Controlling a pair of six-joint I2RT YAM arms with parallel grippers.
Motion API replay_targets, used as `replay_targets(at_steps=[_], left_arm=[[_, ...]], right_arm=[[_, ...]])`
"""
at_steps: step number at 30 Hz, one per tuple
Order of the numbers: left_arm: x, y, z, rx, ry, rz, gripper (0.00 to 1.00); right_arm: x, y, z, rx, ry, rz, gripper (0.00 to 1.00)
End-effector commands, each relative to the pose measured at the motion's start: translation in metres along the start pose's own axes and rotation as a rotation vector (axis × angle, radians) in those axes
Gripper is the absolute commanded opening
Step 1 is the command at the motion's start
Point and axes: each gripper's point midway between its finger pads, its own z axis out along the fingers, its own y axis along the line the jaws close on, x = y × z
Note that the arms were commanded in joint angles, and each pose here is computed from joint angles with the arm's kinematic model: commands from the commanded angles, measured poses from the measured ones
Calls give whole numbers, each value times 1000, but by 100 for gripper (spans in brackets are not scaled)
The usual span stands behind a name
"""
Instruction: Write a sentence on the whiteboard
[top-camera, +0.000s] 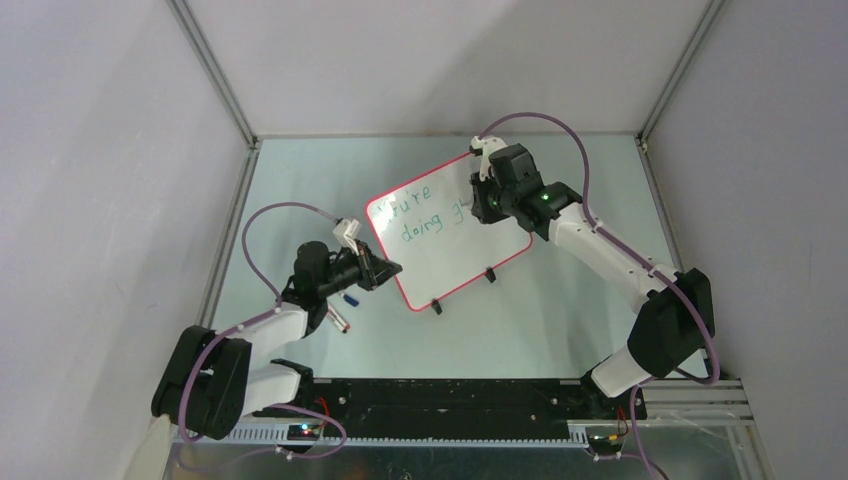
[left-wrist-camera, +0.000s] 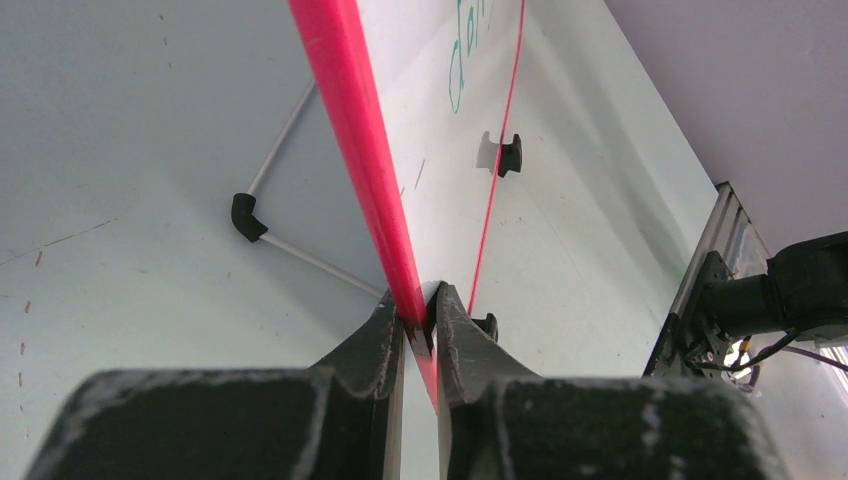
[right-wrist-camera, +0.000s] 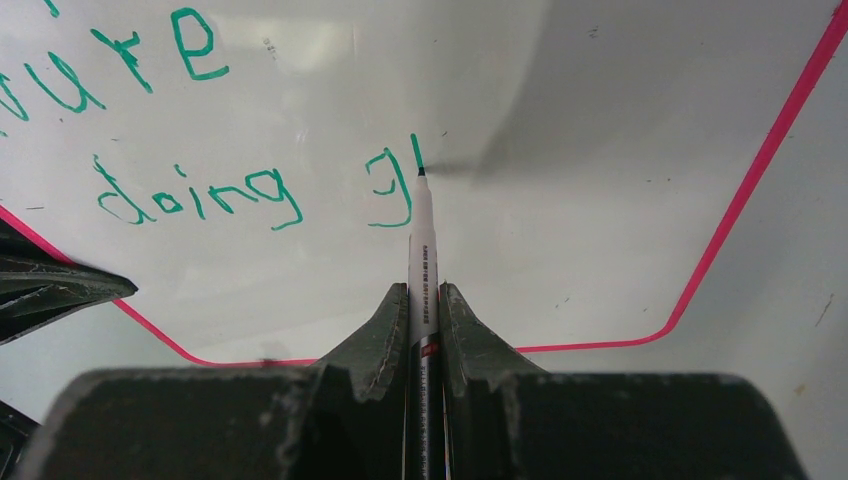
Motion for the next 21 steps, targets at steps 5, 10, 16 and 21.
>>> replay_targets(at_steps=[5,10,16,21], left_arm=[[3,32,-1,-142,7,60,2],[3,32,-1,-141,7,61,2],[3,32,-1,-139,7,61,2],[3,32,-1,-140,6,61,2]], right_arm=[[-11,2,-5,-5,-48,6,0],[-18,2,-4,-6,-55,5,0],[-24,3,-1,-5,-57,1,0],[-28,3,-1,-4,-59,-1,0]])
